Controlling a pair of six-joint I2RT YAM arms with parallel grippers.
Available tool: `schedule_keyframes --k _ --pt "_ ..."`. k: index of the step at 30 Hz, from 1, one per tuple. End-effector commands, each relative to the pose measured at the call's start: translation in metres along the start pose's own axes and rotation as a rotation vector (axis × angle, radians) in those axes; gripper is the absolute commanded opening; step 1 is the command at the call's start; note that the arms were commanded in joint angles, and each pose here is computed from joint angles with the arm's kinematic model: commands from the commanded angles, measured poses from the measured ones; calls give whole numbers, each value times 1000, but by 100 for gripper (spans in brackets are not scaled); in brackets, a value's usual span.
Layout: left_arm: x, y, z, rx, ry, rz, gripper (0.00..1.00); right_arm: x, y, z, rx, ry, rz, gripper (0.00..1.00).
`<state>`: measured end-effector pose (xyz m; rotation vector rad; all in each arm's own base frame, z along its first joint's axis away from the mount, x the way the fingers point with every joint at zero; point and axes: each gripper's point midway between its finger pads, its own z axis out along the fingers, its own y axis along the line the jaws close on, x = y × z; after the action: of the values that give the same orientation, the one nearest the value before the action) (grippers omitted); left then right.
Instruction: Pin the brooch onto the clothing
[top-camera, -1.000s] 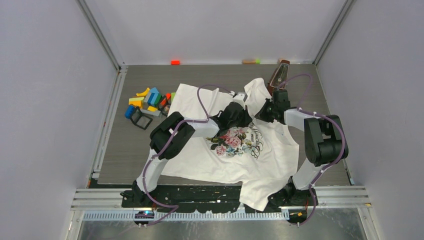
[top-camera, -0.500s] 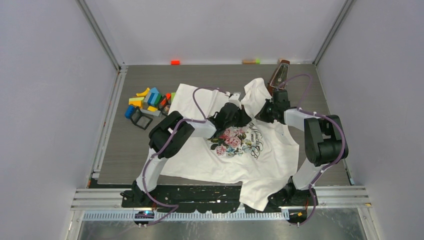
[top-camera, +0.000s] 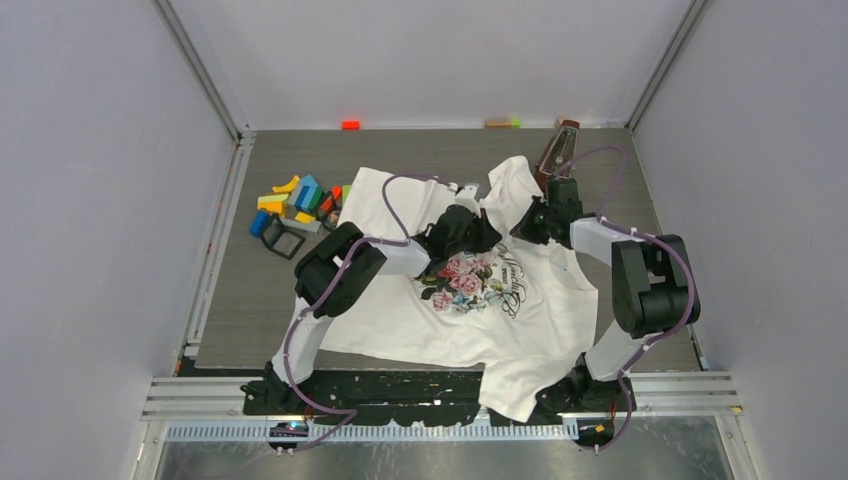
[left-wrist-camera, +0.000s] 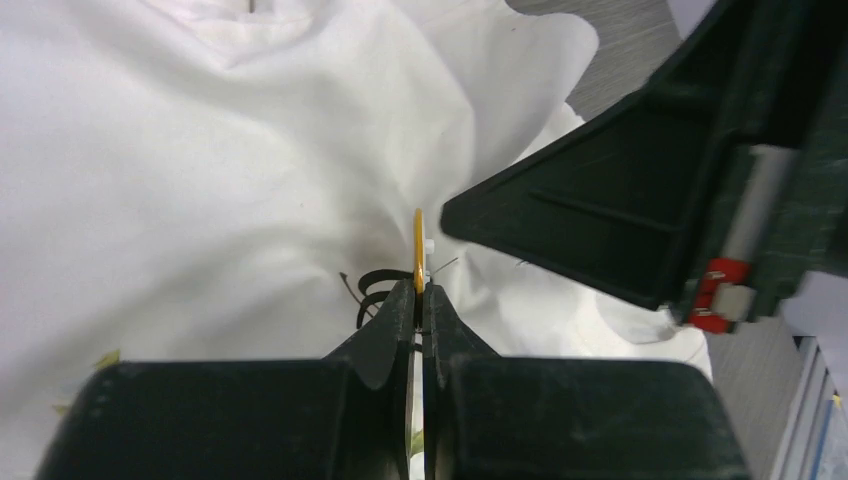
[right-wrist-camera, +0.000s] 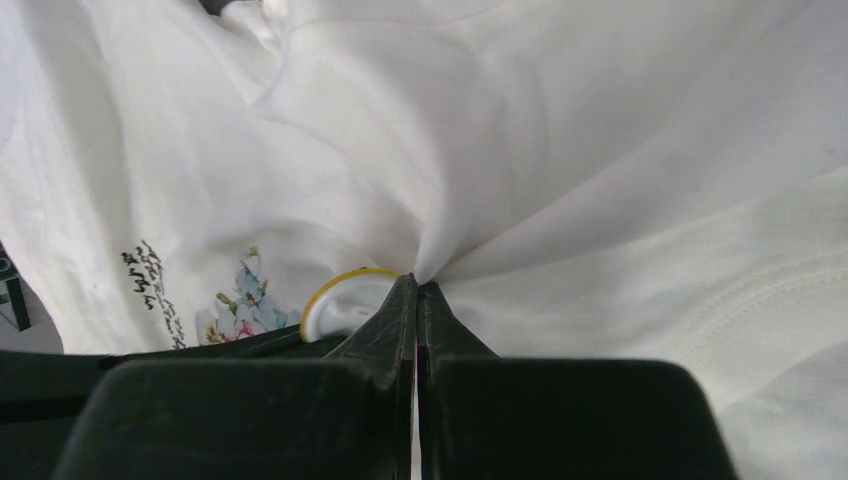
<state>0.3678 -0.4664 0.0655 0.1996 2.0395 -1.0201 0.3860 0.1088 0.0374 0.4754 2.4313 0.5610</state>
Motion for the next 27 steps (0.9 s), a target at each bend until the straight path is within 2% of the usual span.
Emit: schedule_keyframes --k 1,9,27 --pt "-30 -5 -4 -28 -63 68 0 -27 30 -28 -85 -91 -14 1" --pt "-18 -12 3 -33 -16 139 0 -30 38 -34 -111 -92 -14 0" --pt "-17 -22 3 -2 -9 173 0 -24 30 -23 -84 -66 -11 1"
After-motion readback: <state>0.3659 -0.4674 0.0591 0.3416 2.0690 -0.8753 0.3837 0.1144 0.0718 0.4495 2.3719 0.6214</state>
